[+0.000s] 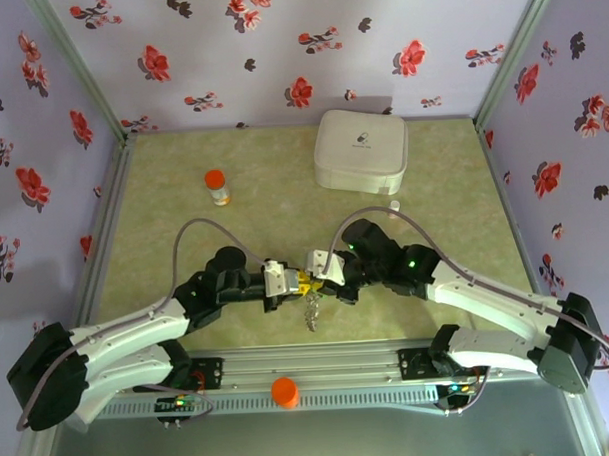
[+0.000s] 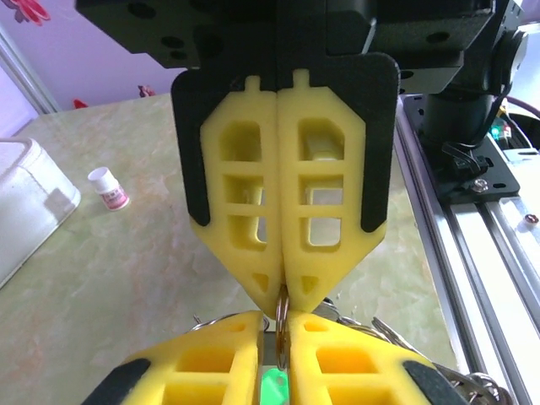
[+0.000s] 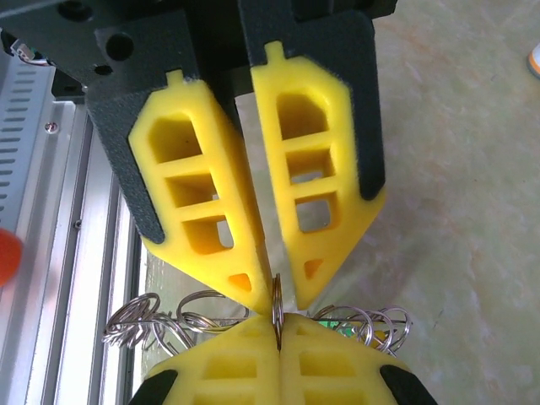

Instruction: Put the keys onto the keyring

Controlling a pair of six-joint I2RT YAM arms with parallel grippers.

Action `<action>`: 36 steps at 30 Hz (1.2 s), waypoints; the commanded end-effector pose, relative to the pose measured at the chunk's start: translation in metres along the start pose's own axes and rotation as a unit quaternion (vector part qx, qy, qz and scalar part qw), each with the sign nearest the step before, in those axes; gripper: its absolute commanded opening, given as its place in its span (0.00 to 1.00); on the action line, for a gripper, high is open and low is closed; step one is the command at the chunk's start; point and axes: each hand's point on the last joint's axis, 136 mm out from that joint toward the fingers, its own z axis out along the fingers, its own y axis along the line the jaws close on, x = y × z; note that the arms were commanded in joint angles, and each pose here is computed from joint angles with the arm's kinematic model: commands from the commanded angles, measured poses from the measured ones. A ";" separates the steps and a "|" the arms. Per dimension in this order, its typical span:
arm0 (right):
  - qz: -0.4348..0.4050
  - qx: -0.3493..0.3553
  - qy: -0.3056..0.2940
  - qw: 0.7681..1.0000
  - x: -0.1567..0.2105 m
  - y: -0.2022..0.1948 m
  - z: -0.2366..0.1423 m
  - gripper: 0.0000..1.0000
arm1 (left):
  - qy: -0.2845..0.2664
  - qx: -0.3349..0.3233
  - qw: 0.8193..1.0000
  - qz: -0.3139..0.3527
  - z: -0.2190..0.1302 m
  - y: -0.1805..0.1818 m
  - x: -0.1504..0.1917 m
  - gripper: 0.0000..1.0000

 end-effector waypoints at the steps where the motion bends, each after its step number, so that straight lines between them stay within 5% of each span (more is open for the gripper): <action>1: -0.025 -0.007 -0.015 1.000 -0.018 0.003 -0.004 0.00 | 0.012 0.017 1.000 0.016 0.003 -0.003 -0.001 0.10; 7: -0.024 -0.009 -0.034 0.999 -0.026 0.003 -0.003 0.00 | 0.011 0.019 1.000 0.014 0.005 -0.004 0.000 0.10; 11: -0.020 -0.007 -0.043 0.999 -0.029 0.003 -0.005 0.00 | 0.009 0.022 1.000 0.012 0.004 -0.005 0.000 0.00; 16: 0.014 0.032 -0.074 0.997 -0.021 -0.008 -0.019 0.34 | -0.010 0.000 1.000 0.016 0.001 -0.002 0.000 0.00; 36: 0.077 0.016 -0.046 0.996 0.010 -0.008 -0.006 0.30 | -0.047 -0.036 0.998 0.012 -0.002 0.005 -0.004 0.00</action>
